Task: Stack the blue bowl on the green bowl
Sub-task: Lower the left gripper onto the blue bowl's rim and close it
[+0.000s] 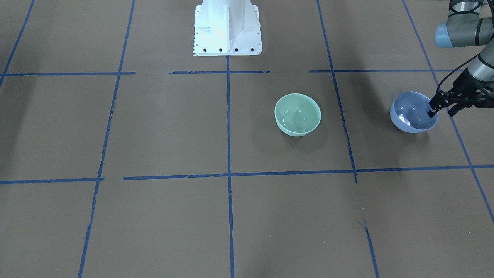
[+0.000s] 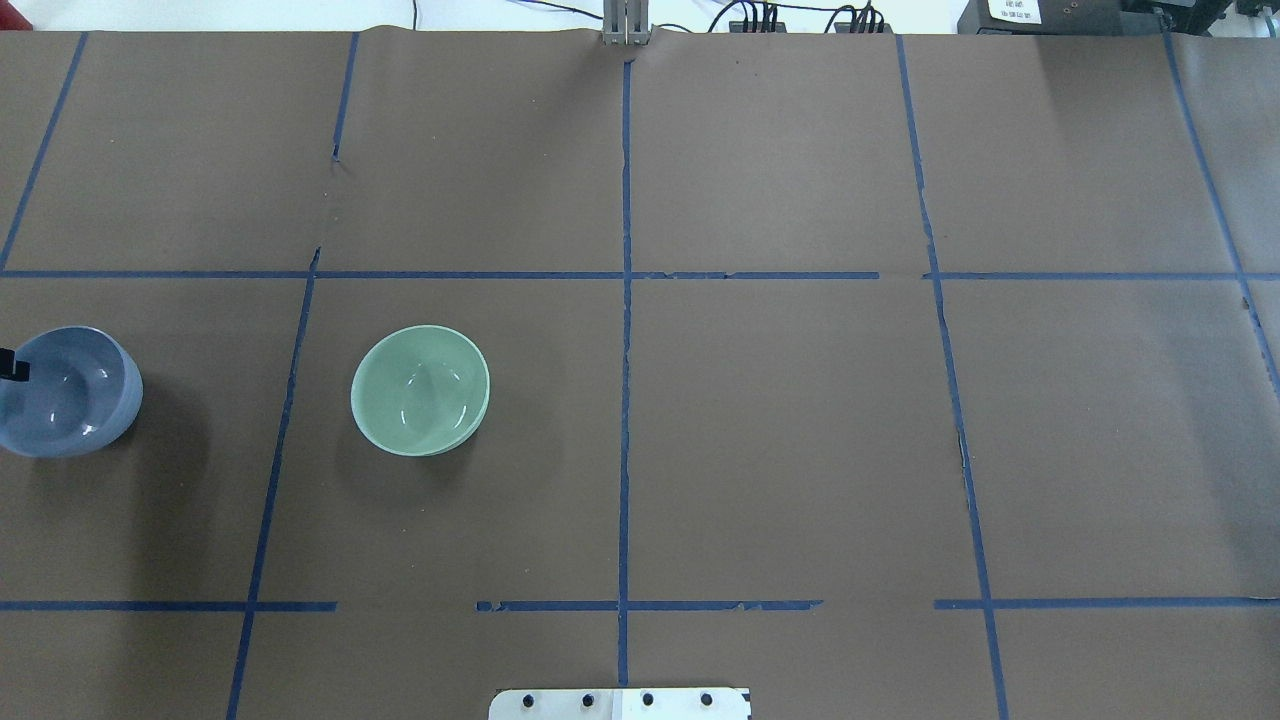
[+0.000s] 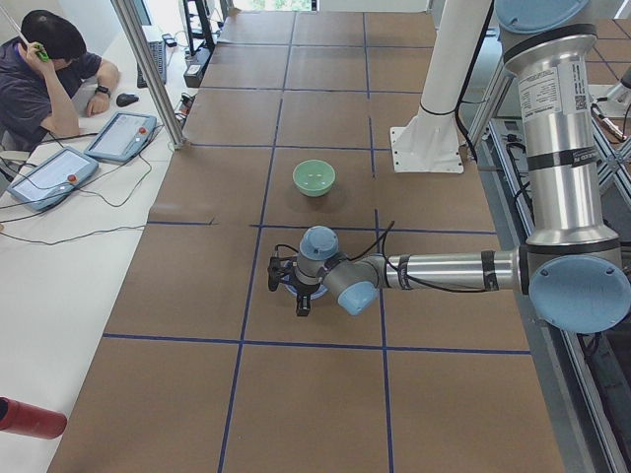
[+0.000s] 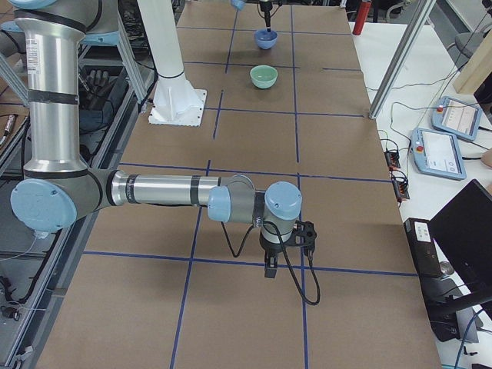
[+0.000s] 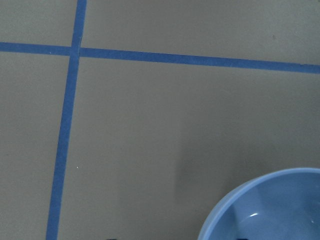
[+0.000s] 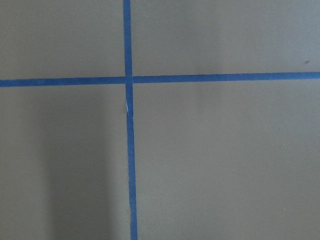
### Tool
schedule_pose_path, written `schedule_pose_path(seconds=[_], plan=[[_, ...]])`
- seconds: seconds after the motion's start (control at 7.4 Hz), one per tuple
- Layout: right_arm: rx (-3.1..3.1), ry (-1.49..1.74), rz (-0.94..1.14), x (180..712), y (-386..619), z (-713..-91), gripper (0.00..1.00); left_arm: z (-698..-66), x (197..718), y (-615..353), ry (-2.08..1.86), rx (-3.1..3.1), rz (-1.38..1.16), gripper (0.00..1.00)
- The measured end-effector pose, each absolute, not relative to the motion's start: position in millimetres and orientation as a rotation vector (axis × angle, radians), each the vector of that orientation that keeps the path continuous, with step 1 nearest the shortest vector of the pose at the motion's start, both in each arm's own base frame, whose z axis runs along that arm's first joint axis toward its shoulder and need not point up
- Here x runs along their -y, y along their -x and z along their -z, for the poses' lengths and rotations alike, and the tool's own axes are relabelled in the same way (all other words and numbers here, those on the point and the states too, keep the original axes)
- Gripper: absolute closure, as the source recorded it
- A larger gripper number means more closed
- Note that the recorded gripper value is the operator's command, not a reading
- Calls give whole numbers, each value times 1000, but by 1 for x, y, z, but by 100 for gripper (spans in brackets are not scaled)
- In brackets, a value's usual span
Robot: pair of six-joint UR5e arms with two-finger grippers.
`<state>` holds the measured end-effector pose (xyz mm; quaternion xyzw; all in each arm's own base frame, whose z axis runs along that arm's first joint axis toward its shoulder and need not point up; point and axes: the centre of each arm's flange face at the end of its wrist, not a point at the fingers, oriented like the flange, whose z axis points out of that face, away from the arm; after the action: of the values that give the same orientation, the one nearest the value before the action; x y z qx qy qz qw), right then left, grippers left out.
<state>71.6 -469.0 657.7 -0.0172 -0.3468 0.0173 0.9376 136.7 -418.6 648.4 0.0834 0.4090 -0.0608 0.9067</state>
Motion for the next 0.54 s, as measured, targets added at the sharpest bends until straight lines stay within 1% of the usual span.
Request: schedule_pose_path(seconds=[0.54], plan=[[708, 36, -35, 469, -71, -658, 0, -645, 414, -146, -147, -870, 97, 100]])
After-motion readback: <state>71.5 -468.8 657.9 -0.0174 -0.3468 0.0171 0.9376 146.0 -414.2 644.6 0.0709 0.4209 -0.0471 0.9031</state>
